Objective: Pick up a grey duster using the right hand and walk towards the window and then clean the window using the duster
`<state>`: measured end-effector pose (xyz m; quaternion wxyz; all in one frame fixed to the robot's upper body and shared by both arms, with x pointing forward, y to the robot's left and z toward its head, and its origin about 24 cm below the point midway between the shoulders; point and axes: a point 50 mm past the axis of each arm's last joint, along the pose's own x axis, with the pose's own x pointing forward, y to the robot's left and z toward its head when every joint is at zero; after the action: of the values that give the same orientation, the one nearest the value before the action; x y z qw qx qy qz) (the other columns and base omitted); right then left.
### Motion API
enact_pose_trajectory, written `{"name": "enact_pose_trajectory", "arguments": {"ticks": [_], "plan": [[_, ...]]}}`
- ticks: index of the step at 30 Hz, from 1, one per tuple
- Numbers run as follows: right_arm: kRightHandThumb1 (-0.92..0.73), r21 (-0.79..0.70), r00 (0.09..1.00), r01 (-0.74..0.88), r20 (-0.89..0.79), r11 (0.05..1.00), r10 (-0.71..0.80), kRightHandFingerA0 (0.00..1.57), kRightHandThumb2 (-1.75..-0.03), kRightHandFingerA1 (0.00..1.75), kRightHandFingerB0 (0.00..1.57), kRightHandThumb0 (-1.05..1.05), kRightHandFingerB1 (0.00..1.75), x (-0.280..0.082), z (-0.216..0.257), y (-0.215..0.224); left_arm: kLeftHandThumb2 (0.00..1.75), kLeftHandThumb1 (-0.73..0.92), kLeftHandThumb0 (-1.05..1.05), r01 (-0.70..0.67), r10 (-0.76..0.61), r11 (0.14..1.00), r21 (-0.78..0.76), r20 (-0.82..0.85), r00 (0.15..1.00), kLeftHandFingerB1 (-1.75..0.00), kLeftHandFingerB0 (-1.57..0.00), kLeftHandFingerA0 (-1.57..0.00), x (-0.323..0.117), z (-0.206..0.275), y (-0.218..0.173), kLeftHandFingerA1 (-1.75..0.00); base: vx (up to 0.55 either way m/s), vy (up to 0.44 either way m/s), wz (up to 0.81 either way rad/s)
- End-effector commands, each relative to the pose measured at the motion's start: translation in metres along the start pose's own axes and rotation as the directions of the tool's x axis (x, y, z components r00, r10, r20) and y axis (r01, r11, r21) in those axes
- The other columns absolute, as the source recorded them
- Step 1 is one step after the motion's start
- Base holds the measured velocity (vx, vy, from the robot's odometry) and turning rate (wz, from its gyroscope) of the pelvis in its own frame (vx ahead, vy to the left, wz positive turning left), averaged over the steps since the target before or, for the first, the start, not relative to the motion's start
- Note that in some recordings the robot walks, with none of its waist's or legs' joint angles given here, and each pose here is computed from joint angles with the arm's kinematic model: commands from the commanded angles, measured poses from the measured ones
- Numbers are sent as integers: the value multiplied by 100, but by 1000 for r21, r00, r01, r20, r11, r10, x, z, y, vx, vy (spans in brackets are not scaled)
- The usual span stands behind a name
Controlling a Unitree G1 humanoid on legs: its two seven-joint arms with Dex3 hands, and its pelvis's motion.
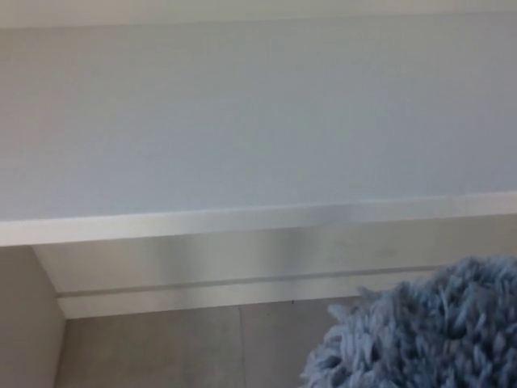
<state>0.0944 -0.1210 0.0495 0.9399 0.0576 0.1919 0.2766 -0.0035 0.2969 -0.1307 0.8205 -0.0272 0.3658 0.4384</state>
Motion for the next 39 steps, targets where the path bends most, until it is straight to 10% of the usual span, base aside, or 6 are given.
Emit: {"name": "enact_pose_trajectory", "arguments": {"ticks": [1, 22, 23, 26, 27, 39], "plan": [[-40, -14, 1000, -12, 9, 1000, 12, 103, -131, 175, 83, -28, 168, 1, 3, 0, 89, 64, -8, 0, 0, 1000, 0, 74, 997, -98, -92, -108, 2, 10, 2, -118, 44, -86, -6], [-36, -90, 997, 51, 56, 995, -46, 102, -137, 175, 89, -23, 164, 34, 38, -24, 74, 72, -10, -4, 4, 1000, -1, 70, 998, -93, -93, -110, 6, 13, 1, -113, 46, 103, -3], [-44, -83, 998, 48, 55, 995, -43, 129, -117, 145, 114, -28, 137, 35, 39, -25, 83, 66, -8, -5, 5, 1000, -4, 76, 997, -100, -91, -104, 5, 14, 1, -120, 68, -104, 6], [-45, -54, 998, 46, 49, 997, -44, 128, -115, 143, 113, -28, 135, 36, 41, -26, 78, 68, -10, -4, 5, 1000, -8, 89, 996, -98, -90, -105, 4, 14, 0, -119, 74, -177, 3], [-41, -69, 998, 45, 50, 997, -42, 107, -131, 175, 91, -22, 163, 37, 41, -26, 78, 69, -7, -11, 11, 1000, -5, 77, 997, -95, -90, -104, 4, 13, 1, -117, 42, -194, -24], [-33, -198, 994, 69, 101, 978, -49, 104, -146, 175, 88, -25, 171, 45, 69, -31, 79, 70, -7, -25, 25, 1000, -2, 69, 997, -96, -89, -102, 4, 12, 4, -117, 32, -70, -1]]}}
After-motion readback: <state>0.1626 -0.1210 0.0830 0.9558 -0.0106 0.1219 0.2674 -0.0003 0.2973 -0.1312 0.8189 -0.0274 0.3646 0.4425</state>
